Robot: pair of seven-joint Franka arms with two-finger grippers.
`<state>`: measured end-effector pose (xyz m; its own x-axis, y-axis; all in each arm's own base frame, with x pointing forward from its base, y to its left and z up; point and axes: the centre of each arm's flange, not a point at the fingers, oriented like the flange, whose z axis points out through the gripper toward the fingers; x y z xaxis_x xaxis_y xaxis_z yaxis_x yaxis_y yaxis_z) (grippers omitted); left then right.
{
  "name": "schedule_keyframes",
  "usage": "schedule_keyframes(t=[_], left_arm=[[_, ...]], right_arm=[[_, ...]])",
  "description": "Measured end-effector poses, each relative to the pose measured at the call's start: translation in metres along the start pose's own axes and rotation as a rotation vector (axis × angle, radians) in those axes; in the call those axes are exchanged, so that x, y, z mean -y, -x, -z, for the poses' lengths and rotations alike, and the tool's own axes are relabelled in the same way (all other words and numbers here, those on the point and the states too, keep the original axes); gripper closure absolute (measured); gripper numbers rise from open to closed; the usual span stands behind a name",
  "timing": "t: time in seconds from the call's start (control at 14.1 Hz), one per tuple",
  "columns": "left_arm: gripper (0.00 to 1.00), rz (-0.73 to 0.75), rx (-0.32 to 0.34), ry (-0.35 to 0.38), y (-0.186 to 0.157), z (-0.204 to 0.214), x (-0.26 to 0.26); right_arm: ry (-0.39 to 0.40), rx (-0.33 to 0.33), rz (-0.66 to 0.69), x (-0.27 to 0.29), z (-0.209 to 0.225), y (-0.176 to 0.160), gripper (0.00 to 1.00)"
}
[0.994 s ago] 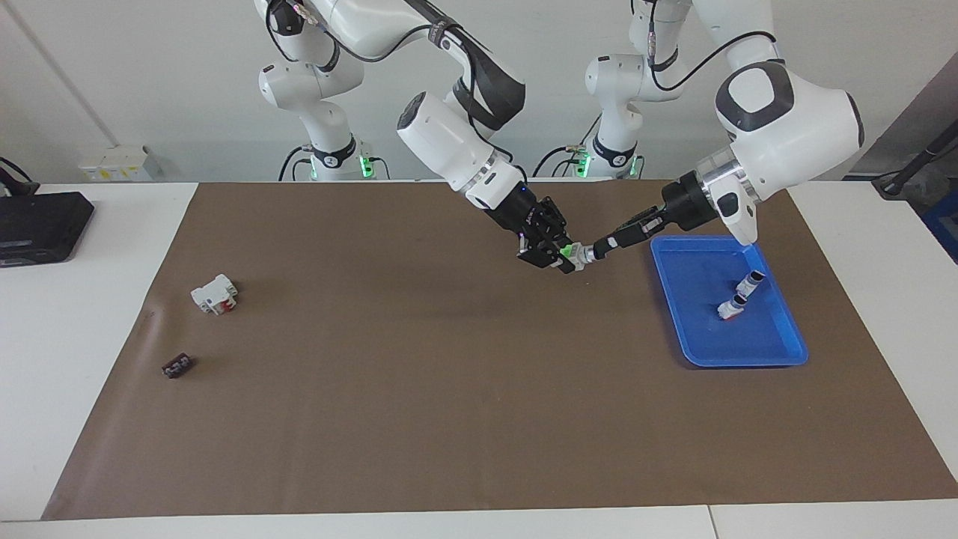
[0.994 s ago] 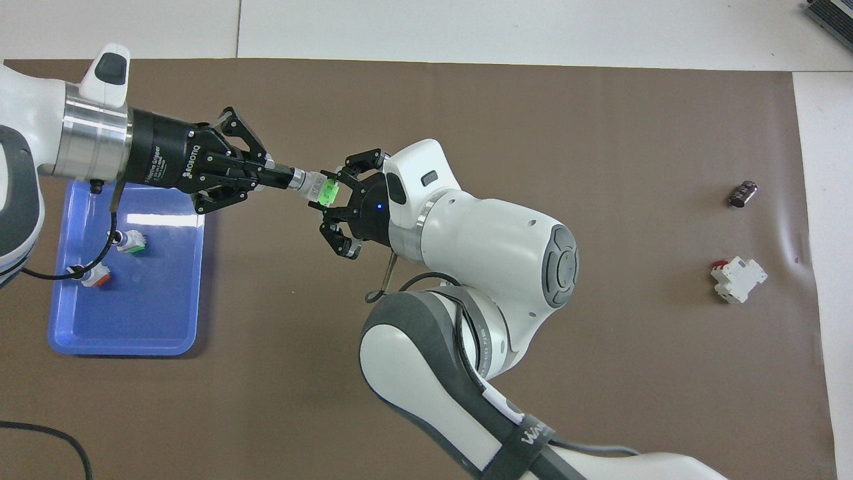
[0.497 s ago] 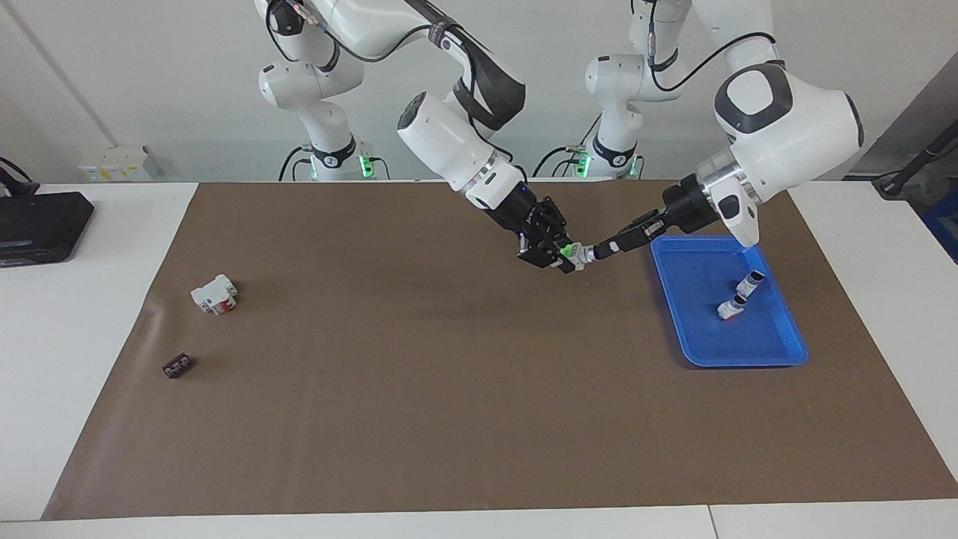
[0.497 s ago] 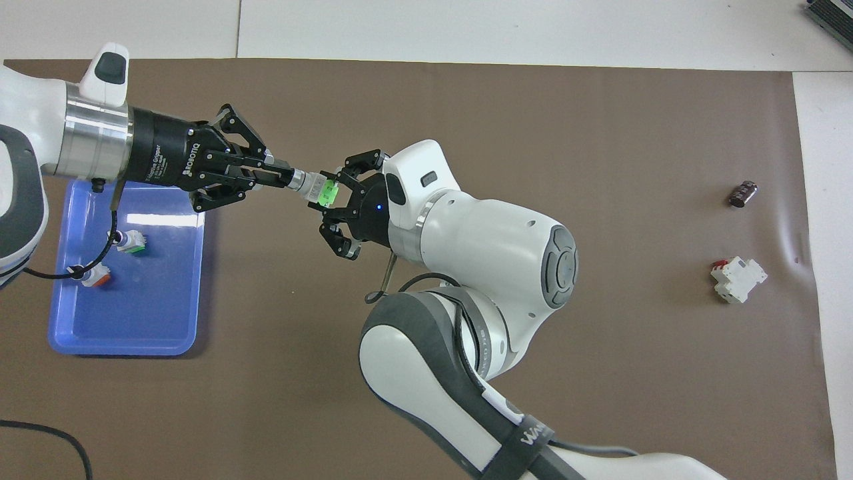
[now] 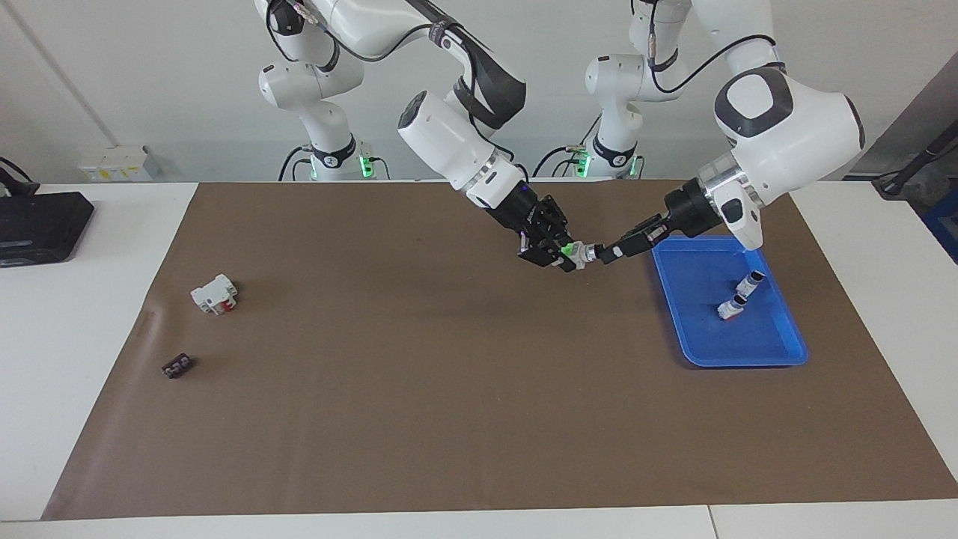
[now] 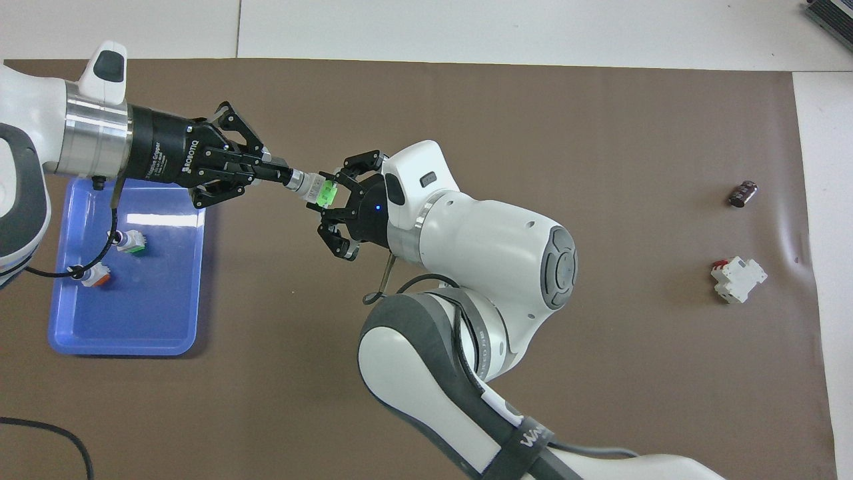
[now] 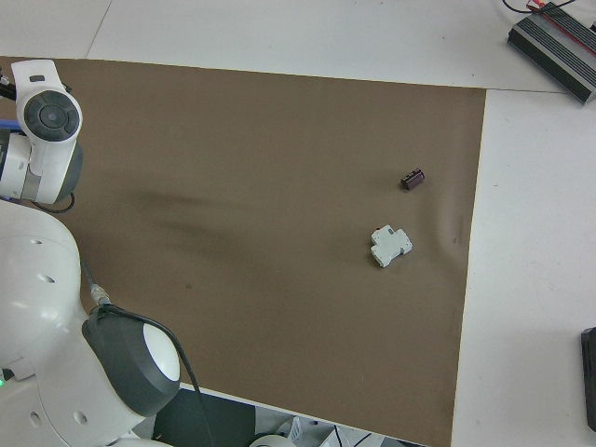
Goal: Turn and place switch with both arms
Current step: 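Close the left gripper on the knob while the right gripper holds it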
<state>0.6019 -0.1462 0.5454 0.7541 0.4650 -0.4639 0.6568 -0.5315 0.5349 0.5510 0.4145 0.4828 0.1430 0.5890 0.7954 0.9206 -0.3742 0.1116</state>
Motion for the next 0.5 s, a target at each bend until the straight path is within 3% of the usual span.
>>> schedule_keyframes(t=[0.07, 0.5], left_arm=[[0.90, -0.001, -0.002, -0.002, -0.0001, 0.0000, 0.0001], [0.90, -0.005, -0.005, -0.008, 0.0007, -0.0011, -0.0002]], right_arm=[[0.001, 0.000, 0.000, -0.0005, 0.0003, 0.0002, 0.59], [0.000, 0.002, -0.001, -0.0001, -0.0002, 0.0010, 0.59]])
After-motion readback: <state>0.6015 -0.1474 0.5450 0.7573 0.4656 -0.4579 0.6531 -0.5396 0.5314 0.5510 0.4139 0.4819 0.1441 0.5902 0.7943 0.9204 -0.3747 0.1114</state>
